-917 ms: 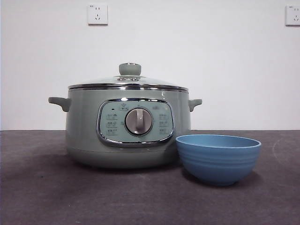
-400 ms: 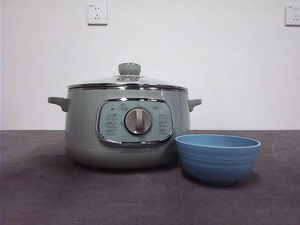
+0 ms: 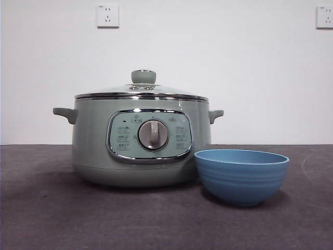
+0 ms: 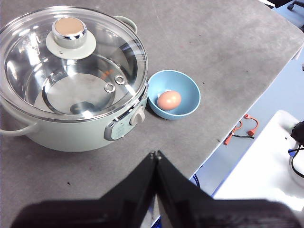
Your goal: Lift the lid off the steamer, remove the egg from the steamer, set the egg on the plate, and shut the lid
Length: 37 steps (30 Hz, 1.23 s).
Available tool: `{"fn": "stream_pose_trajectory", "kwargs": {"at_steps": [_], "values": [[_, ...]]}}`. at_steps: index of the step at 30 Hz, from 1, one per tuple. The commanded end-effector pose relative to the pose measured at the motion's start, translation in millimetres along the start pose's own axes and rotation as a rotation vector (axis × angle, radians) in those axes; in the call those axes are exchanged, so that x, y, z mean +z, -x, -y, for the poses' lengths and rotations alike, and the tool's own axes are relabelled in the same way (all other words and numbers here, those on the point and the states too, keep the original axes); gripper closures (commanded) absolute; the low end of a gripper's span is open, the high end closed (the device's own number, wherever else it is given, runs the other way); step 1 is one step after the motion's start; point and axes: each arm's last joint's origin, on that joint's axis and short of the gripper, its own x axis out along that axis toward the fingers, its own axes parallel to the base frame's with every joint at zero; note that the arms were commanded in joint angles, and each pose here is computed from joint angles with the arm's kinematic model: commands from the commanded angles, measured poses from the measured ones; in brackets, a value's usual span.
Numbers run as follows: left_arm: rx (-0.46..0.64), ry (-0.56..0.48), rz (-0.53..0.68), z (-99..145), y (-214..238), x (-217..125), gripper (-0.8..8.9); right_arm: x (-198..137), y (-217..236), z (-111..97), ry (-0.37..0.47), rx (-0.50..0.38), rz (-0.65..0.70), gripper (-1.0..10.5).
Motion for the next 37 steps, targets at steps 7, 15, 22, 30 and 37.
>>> {"fn": "stream_pose_trajectory", "kwargs": {"at_steps": [7, 15, 22, 30, 37], "values": [[0.001, -0.016, 0.041, 1, 1, 4, 8.17, 1, 1, -1, 0.007, -0.001, 0.007, 9.5], [0.300, -0.169, 0.344, -19, 18, 24, 8.17, 1, 1, -1, 0.007, -0.001, 0.007, 9.5], [0.492, -0.177, 0.604, -40, 28, -21, 8.17, 1, 1, -1, 0.007, -0.001, 0.007, 9.5], [0.622, -0.151, 0.659, -60, -17, -109, 8.17, 1, 1, -1, 0.007, -0.001, 0.007, 9.5], [0.669, -0.064, 0.585, -75, -55, -169, 8.17, 1, 1, -1, 0.007, -0.001, 0.007, 9.5]]}}
